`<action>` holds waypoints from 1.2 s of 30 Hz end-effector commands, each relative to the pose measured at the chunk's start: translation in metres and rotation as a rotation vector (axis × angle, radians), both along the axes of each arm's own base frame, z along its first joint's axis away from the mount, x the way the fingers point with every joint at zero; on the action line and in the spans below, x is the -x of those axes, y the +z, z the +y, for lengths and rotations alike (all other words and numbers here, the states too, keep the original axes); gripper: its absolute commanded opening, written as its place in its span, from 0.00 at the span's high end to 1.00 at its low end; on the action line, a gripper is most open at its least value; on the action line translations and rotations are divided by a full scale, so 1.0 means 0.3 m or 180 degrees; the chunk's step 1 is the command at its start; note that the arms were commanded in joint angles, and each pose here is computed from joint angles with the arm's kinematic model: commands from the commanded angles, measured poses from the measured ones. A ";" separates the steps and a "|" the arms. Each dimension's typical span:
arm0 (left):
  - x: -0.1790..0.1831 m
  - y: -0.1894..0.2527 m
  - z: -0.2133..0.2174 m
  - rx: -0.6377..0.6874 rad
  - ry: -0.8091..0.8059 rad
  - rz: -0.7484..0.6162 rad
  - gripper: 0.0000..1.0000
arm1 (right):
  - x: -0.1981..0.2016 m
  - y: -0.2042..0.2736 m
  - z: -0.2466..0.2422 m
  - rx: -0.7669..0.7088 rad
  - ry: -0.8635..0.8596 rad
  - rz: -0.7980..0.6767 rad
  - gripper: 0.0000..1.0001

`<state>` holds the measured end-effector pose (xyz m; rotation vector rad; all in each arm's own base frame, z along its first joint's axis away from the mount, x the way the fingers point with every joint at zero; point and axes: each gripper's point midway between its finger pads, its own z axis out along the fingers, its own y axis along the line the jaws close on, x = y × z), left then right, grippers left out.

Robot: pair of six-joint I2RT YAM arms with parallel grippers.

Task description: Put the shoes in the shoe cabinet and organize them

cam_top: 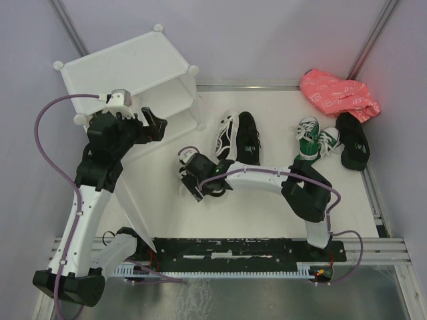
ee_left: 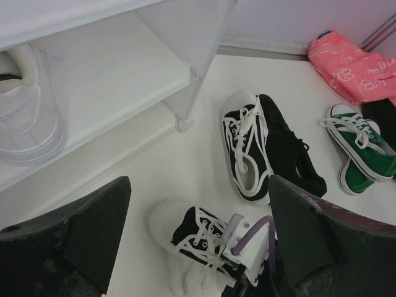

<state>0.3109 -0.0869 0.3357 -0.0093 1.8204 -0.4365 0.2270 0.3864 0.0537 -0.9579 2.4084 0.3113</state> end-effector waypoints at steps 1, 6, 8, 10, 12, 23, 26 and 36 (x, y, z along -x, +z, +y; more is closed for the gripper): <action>0.012 0.092 0.002 0.0077 0.0012 -0.0204 0.02 | -0.111 0.123 0.039 -0.0234 -0.0298 -0.0440 0.11; 0.010 0.082 0.003 0.0057 0.0022 -0.0173 0.00 | -0.126 0.309 -0.018 -0.0409 -0.0421 -0.0743 0.03; 0.011 0.078 0.002 0.0061 0.0017 -0.0153 0.01 | -0.147 0.396 -0.043 -0.0406 -0.0487 -0.0923 0.01; 0.017 0.077 0.002 0.0067 0.0015 -0.0155 0.01 | -0.183 0.464 -0.071 -0.0348 -0.0599 -0.1079 0.01; 0.019 0.075 0.004 0.0067 0.0023 -0.0157 0.01 | -0.237 0.489 -0.101 -0.0313 -0.0756 -0.1128 0.01; 0.049 0.103 -0.012 0.0148 -0.0059 -0.0191 0.01 | -0.614 0.167 -0.248 0.0026 -0.1781 -0.0748 0.07; 0.061 0.115 -0.008 0.0137 -0.0051 -0.0213 0.01 | -0.642 0.124 -0.262 0.0074 -0.1876 -0.0685 0.08; 0.095 0.129 -0.001 0.0132 -0.0048 -0.0235 0.01 | -0.600 0.146 -0.393 0.0324 -0.1744 -0.0871 0.63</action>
